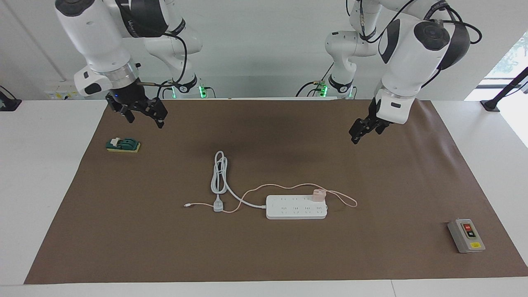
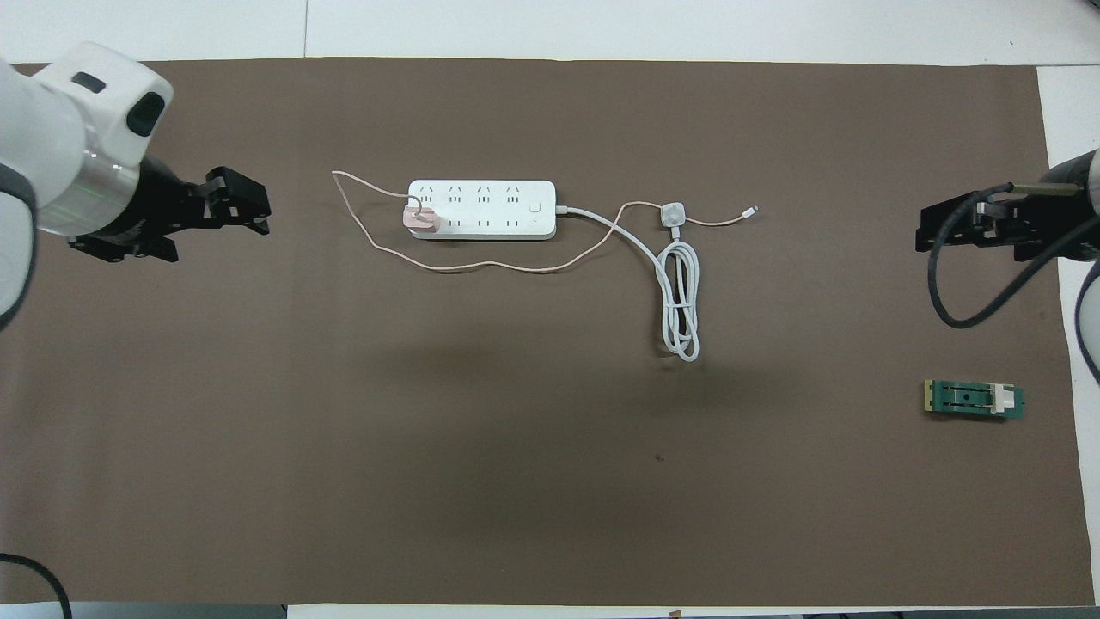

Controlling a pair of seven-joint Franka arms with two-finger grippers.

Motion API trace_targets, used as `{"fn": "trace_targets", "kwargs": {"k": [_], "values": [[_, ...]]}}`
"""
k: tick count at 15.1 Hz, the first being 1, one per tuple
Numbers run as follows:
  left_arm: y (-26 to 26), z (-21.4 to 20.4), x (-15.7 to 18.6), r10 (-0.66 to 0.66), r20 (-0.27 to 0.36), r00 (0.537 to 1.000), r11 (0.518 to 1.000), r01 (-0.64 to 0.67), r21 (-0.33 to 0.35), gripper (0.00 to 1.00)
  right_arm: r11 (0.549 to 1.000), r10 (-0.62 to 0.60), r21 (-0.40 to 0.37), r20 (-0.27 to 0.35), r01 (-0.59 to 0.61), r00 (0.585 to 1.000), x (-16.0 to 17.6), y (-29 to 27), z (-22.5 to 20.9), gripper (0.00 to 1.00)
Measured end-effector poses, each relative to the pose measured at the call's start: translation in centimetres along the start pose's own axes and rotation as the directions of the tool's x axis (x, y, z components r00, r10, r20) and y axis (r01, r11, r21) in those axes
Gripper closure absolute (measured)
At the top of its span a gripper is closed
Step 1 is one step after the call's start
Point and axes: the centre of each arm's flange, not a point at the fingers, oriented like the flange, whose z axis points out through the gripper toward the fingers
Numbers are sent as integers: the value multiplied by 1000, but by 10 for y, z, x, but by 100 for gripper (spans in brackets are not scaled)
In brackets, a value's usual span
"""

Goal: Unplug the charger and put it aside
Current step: 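Reach the left gripper to the pink charger while the right gripper reaches the strip, then grasp the pink charger with the left gripper while the right gripper holds the strip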

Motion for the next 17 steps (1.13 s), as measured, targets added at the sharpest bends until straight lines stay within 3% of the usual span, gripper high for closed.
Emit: {"fn": "trace_targets", "kwargs": {"k": [2,3,7,11,13,17], "values": [[22,16,-1,-131,-13,991,991,131,-23,0,980,192,39,77,-195,978,-2,-29,25,0],[31,25,1,-208,-19,978,977,207,-38,0,948,305,53,113,-313,946,4,-38,39,0],[71,75,17,-487,-51,872,873,486,-40,0,761,618,51,244,-647,747,20,-77,97,0],[114,126,32,-687,-56,724,726,686,-36,0,604,728,61,365,-795,581,25,-126,152,0],[120,138,36,-734,-55,677,679,733,-33,0,518,758,58,431,-854,489,34,-136,177,0],[123,159,40,-796,-79,600,603,797,-25,0,435,793,50,452,-899,408,32,-165,218,0]]}}
